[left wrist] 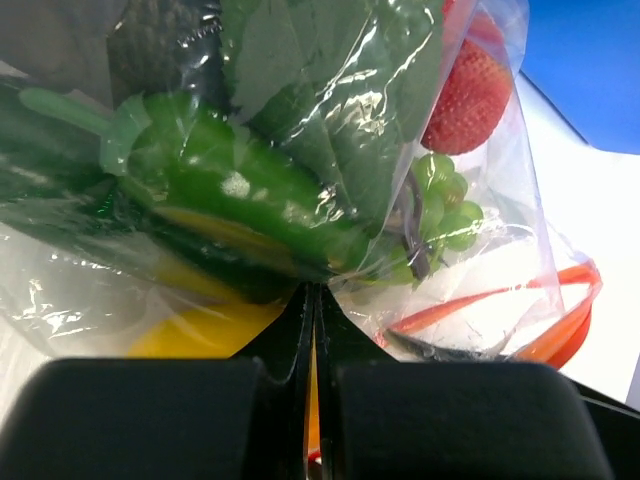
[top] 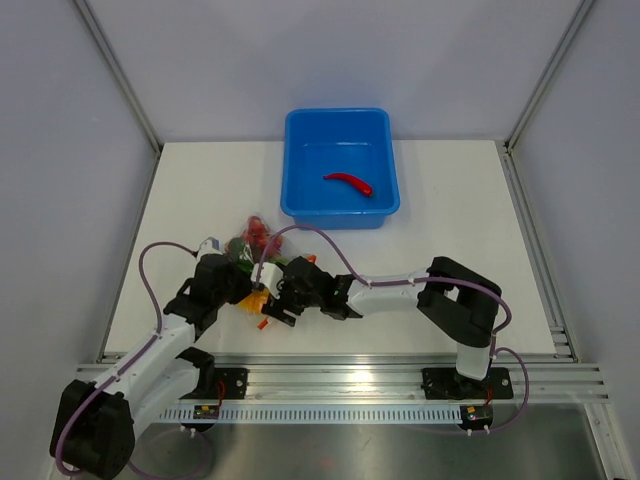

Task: Open the zip-top bag and remove the fake food
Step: Pick up the fake fruit from the zipper food storage bag.

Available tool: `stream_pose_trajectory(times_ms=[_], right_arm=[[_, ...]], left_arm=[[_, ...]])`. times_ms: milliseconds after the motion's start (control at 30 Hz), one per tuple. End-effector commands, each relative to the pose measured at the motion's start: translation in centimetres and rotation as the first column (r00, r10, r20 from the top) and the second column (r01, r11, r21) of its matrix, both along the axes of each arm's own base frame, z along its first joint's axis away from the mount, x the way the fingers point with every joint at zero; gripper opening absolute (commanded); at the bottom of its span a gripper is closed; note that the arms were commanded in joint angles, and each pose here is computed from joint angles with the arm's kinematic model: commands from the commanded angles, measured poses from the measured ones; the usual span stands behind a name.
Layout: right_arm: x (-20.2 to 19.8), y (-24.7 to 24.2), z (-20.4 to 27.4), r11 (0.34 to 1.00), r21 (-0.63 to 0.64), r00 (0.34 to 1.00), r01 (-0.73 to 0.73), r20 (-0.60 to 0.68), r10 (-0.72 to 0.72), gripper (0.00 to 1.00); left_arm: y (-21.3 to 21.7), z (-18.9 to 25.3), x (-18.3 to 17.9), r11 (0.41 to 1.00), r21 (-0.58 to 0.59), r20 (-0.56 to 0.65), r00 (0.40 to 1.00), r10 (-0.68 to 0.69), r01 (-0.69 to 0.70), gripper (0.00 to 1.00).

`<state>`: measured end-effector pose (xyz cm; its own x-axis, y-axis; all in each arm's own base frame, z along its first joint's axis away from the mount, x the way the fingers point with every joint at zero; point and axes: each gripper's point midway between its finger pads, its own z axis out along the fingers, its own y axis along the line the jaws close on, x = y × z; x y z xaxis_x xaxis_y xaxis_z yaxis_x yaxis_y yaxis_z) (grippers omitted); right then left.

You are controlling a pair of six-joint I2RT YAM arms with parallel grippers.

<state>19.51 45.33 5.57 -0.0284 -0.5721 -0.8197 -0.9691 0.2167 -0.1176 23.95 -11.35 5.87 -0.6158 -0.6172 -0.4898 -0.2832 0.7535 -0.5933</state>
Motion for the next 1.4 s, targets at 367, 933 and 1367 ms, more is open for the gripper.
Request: stream_pose_trajectory(times_ms=[367, 933, 1367], right_arm=[[0.6, -0.7, 2.1, 1.000, 0.020, 0.998, 0.021, 0.063, -0.022, 0.80], [-0.4, -0.5, 3.1, 0.997, 0.061, 0.997, -0.037, 0.067, 0.033, 0.89], [1.4, -1.0, 2.8, 0.998, 0.039, 0.992, 0.056, 0.107, -0.060, 0.90]], left_arm=[[1.7, 3.2, -0.9, 0.997, 0.064, 0.032, 0.999, 0.030, -0.032, 0.46], [1.8, -2.2, -1.0, 0.996, 0.073, -0.053, 0.997, 0.062, -0.058, 0.35], [1.3, -2.9, -0.4, 0.997, 0.065, -0.057, 0.997, 0.049, -0.045, 0.00]])
